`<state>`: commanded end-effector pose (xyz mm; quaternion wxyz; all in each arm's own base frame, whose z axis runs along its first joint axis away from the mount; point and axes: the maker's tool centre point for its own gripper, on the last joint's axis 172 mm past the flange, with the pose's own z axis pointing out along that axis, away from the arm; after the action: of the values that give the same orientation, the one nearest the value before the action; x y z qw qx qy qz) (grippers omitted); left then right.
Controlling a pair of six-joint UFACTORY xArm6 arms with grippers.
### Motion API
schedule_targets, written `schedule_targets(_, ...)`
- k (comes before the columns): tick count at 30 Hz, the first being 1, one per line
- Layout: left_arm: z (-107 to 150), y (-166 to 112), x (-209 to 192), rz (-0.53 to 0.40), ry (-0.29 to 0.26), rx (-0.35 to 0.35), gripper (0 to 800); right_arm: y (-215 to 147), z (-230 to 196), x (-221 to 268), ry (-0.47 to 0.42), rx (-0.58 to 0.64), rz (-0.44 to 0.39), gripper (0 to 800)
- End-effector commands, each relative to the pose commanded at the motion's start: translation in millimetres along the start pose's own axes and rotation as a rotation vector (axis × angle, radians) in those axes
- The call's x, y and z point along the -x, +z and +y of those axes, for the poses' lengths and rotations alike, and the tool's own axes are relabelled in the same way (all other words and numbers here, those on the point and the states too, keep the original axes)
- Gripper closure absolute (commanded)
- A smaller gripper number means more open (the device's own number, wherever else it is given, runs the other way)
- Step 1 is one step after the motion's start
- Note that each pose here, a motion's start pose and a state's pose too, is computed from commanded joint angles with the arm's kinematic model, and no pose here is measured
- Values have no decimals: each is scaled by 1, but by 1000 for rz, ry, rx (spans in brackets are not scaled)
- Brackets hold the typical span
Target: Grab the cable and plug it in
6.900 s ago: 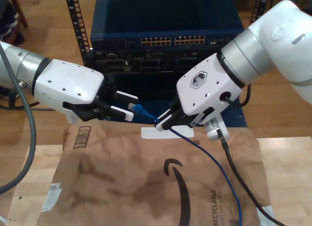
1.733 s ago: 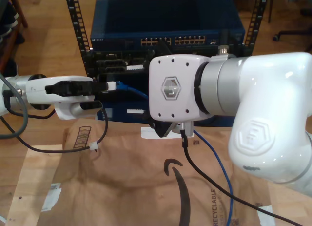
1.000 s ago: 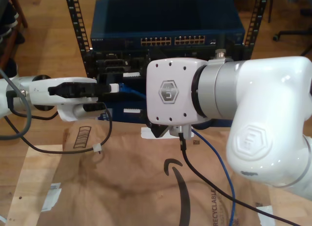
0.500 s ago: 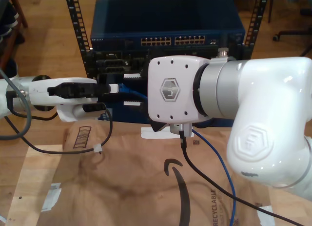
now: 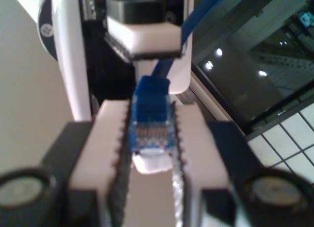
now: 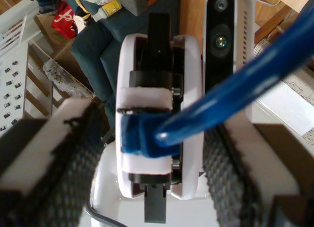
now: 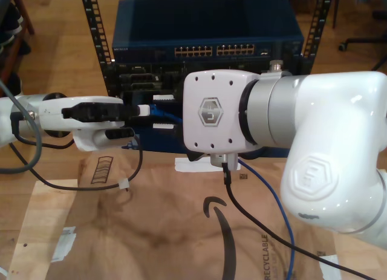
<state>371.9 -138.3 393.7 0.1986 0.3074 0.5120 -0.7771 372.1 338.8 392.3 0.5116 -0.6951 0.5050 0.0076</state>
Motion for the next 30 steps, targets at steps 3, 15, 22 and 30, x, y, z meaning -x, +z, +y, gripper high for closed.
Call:
schedule_targets(3,0,0,0,0,0,0,787,0,1,-1,0,1,1,516)
schedule_targets(15,0,0,0,2,1,1,787,-2,-1,1,2,-5,-2,545)
schedule_targets(22,1,0,0,0,-2,0,787,-3,-2,1,4,-7,-3,553)
schedule_targets(30,1,0,-1,1,-3,-1,783,-3,-2,1,5,-7,-3,593)
